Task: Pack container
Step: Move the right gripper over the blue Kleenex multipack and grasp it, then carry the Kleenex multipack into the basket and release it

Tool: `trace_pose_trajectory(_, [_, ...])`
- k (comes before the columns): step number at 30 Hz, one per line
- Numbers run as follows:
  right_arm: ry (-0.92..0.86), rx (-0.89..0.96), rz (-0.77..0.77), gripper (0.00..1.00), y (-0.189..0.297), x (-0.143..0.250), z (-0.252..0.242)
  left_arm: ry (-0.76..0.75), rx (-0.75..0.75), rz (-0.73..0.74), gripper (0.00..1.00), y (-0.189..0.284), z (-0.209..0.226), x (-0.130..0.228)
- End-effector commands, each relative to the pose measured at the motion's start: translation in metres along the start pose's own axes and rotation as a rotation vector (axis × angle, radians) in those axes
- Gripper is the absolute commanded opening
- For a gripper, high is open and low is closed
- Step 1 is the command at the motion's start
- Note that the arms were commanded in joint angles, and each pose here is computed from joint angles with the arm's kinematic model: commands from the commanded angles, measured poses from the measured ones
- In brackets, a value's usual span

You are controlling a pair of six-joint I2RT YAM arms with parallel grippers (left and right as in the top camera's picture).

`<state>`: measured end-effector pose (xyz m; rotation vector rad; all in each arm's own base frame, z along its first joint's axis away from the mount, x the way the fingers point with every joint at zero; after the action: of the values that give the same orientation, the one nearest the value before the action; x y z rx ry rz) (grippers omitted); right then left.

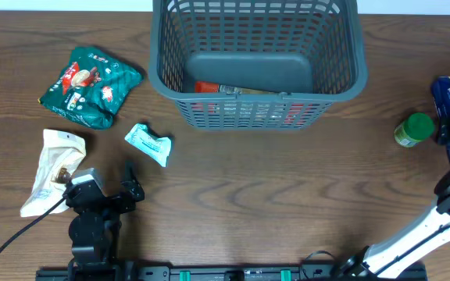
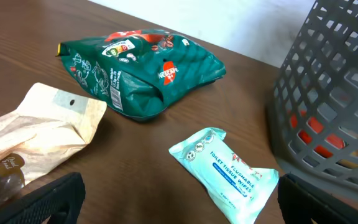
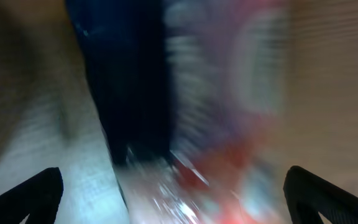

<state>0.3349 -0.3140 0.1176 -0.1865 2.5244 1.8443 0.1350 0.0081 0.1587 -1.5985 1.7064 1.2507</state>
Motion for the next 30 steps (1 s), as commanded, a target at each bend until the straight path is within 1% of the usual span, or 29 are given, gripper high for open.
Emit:
trace_pose_trajectory(1, [-0.043,-0.039,-0.001,0.95,-0.019,-0.001,0.004,0.002,-0.037,0.020,0.99,-0.002,0.006,0.007])
trace_pose_trajectory(3, [-0.074,-0.038,0.003,0.91,-0.026,-0.001,0.004,0.002,-0.037,0.020,0.99,-0.002,0.006,0.007])
trace_pose_trajectory(4, [-0.085,-0.040,0.003,0.88,-0.028,-0.001,0.005,0.002,-0.037,0.020,0.99,-0.002,0.006,0.007])
trace_pose_trajectory(5, [-0.093,-0.041,0.006,0.75,-0.030,-0.001,0.005,0.002,-0.037,0.020,0.99,-0.002,0.006,0.007])
trace_pose_trajectory(6, [-0.093,-0.044,0.009,0.54,-0.030,-0.001,0.005,0.002,-0.037,0.020,0.99,-0.002,0.006,0.007])
trace_pose_trajectory(7, [-0.092,-0.047,0.013,0.24,-0.029,0.000,0.006,0.002,-0.037,0.020,0.99,-0.002,0.006,0.007])
trace_pose_trajectory(8, [-0.093,-0.047,0.013,0.10,-0.029,0.000,0.006,0.002,-0.037,0.020,0.99,-0.002,0.006,0.007])
trace_pose_trajectory(9, [-0.106,-0.046,0.013,0.01,-0.029,0.000,0.006,0.002,-0.037,0.020,0.99,-0.002,0.006,0.007])
trace_pose_trajectory(15, [-0.219,-0.036,0.003,0.01,-0.023,-0.002,0.004,0.002,-0.037,0.020,0.99,-0.002,0.006,0.007])
trace_pose_trajectory(19, [-0.268,-0.020,-0.069,0.01,0.006,-0.012,-0.001,0.002,-0.037,0.020,0.99,-0.002,0.006,0.007])
trace_pose_trajectory(24, [-0.312,0.018,-0.213,0.01,0.074,-0.027,-0.007,0.002,-0.037,0.020,0.99,-0.002,0.006,0.007])
trace_pose_trajectory(30, [-0.290,0.108,-0.396,0.01,0.179,-0.041,-0.001,0.002,-0.037,0.020,0.99,-0.002,0.006,0.007])
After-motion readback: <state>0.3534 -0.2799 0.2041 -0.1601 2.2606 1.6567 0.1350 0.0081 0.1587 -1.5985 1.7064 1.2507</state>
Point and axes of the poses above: each gripper's point midway between its finger pads, its own y axis back along the fingers, its own z axis along the line the jaws close on, x = y × z, the point moved 10 cm from there along y, back along the fingers, and after that the axes turned 13 degrees about y, right-handed, at the moved point
